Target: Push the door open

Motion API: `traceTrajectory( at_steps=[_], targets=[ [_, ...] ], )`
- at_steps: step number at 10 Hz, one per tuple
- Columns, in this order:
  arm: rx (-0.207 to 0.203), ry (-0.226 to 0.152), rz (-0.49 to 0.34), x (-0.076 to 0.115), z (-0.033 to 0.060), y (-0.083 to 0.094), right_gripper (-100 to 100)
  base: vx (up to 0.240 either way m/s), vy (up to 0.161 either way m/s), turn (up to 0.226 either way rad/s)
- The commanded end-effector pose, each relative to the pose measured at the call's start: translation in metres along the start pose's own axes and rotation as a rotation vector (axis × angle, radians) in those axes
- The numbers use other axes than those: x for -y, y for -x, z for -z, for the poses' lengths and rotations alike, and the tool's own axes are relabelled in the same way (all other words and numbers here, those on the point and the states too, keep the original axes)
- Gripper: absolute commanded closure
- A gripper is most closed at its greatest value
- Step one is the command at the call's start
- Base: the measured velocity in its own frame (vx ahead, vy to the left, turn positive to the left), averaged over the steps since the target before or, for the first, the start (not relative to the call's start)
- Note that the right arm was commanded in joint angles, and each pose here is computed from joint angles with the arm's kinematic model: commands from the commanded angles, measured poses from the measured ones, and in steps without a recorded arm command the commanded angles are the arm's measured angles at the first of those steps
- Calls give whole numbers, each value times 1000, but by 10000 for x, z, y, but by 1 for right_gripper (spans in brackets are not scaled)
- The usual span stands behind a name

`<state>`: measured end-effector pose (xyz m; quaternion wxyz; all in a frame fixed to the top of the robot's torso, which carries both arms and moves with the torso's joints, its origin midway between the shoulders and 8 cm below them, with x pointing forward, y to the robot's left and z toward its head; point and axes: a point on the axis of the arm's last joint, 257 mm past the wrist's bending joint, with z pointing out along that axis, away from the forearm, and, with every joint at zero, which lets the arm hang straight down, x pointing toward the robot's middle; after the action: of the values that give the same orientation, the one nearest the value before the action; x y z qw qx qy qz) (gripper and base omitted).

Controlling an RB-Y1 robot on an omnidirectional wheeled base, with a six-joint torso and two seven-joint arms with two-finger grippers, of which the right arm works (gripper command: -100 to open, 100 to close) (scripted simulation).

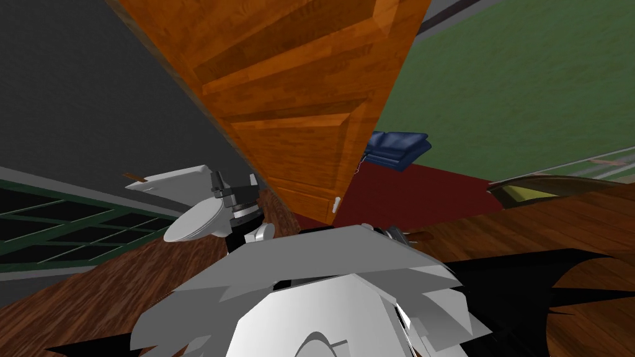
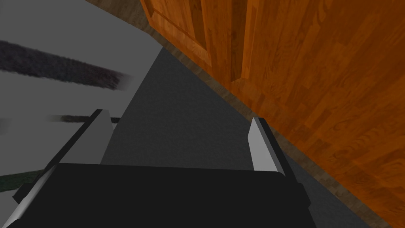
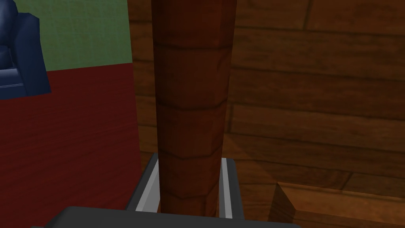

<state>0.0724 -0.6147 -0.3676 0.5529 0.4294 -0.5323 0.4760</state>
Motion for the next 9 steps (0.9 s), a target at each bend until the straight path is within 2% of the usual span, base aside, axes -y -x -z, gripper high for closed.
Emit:
traceTrajectory(
  at_steps=[1,3,4,6,7,9],
  targets=[
    [-23,52,4,-139,-90,-48,100,-2,-91,61],
    [-19,95,6,-229,-81,-36,100,-4,-101,58],
    [-14,136,8,-316,-63,-20,100,-17,-128,93],
    [-7,176,11,-401,-37,0,100,-11,-134,70],
    [1,213,15,-480,-3,25,100,-21,-138,106],
    [14,264,21,-591,58,65,100,-6,-138,66]
  ],
)
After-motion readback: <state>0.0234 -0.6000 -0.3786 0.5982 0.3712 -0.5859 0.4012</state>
